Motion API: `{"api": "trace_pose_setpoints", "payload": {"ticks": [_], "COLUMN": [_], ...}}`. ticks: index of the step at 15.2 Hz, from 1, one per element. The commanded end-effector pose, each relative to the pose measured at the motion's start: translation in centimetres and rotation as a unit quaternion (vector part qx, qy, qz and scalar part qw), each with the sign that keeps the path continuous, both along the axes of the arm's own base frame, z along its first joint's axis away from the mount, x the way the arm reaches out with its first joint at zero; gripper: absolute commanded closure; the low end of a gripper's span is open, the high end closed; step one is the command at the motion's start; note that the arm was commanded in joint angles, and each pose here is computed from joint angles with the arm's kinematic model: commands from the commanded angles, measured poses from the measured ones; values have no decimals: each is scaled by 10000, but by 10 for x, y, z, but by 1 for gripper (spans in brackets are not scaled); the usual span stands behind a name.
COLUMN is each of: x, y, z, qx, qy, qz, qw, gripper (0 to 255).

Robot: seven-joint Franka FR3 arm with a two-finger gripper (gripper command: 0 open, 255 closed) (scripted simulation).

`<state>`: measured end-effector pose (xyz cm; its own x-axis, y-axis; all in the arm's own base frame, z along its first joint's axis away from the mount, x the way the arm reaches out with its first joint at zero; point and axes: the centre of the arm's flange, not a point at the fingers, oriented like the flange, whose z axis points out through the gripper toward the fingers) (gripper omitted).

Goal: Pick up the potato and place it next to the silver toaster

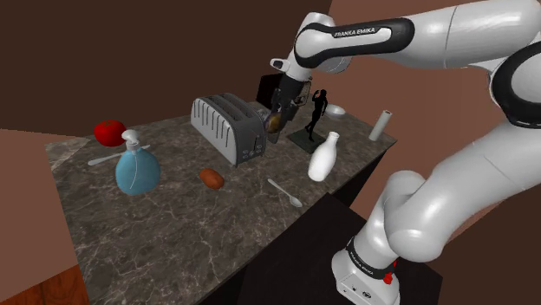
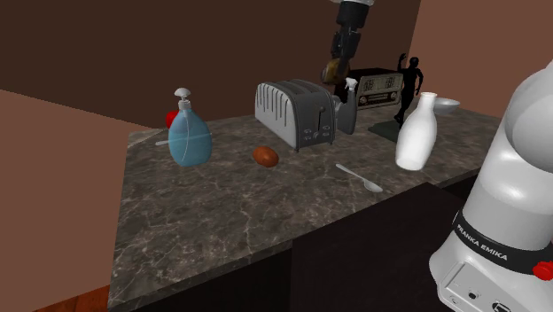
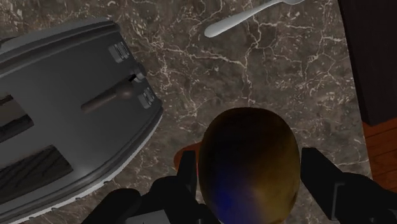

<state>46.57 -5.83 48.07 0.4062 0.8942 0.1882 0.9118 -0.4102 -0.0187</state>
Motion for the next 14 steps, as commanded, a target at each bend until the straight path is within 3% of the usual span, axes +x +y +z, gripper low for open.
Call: {"api": "trace_pose_setpoints", "payload": {"ticks": [1, 8, 14], "x": [8, 47, 47], "y": [-25, -113, -113], "z": [4, 4, -28], "qx": [-2, -2, -2], "qy": [-1, -1, -1], "qz": [9, 9, 9], "qw": [10000, 10000, 10000], "gripper": [255, 255, 255]}}
